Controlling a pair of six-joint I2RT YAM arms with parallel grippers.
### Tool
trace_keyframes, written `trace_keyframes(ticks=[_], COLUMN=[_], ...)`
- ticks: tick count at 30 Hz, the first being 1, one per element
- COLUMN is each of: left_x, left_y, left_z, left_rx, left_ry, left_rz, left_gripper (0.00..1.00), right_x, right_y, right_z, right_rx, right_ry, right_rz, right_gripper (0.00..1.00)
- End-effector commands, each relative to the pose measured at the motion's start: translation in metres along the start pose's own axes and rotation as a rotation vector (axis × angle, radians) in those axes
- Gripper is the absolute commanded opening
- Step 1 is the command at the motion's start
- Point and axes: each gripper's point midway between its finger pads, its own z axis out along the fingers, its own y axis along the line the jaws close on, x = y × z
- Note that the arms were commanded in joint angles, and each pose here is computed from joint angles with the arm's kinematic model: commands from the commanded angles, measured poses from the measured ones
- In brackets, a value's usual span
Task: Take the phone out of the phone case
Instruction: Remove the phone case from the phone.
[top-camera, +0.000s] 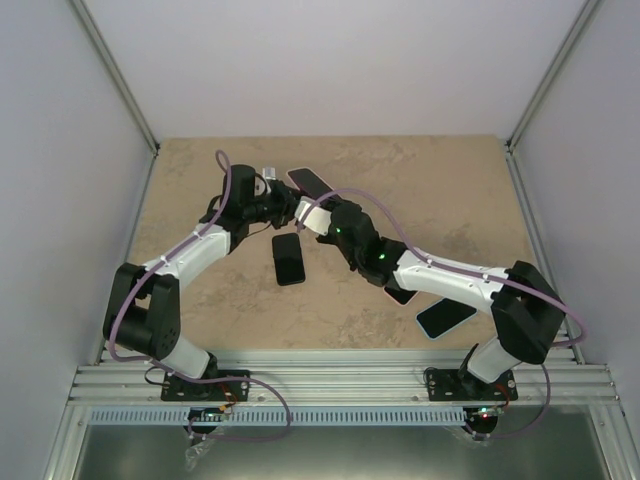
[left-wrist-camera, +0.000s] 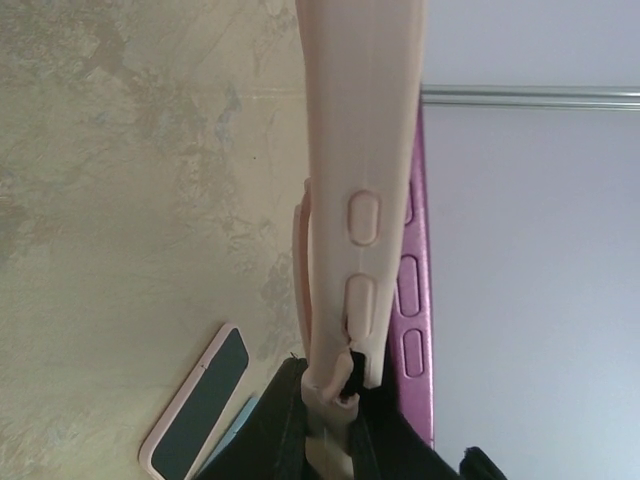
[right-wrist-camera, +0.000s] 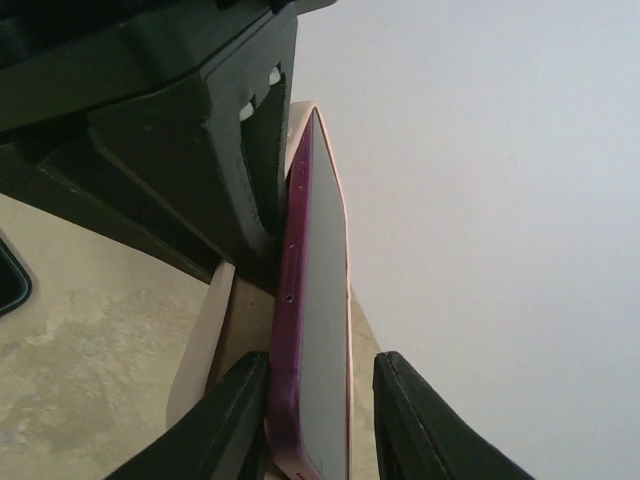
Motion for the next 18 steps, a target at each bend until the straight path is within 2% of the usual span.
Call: trace_keyframes(ticks=[1,6,18], left_x=[0.012,0.009,-0.003], left_y=[-0.023,-0.018,0.006], left_z=[-0.005,-0.007,-0.004], left_rx=[0.090,0.064,-0.041], left_ry=[0.066,0.036,-0.026], left_rz=[0.051,0.081,0.102], left_gripper=[0.00,0.00,0.00], right_x=[0.026,0.011,-0.004], right_y=[-0.022,-0.027,-0.043], right_z=[0.006,0.001,-0.013], right_rx=[0.113,0.037,0.014], right_ry=[0.111,0.102,0.065], right_rz=[-0.030,0.065,0.145], right_gripper=[0.25,0.01,0.01])
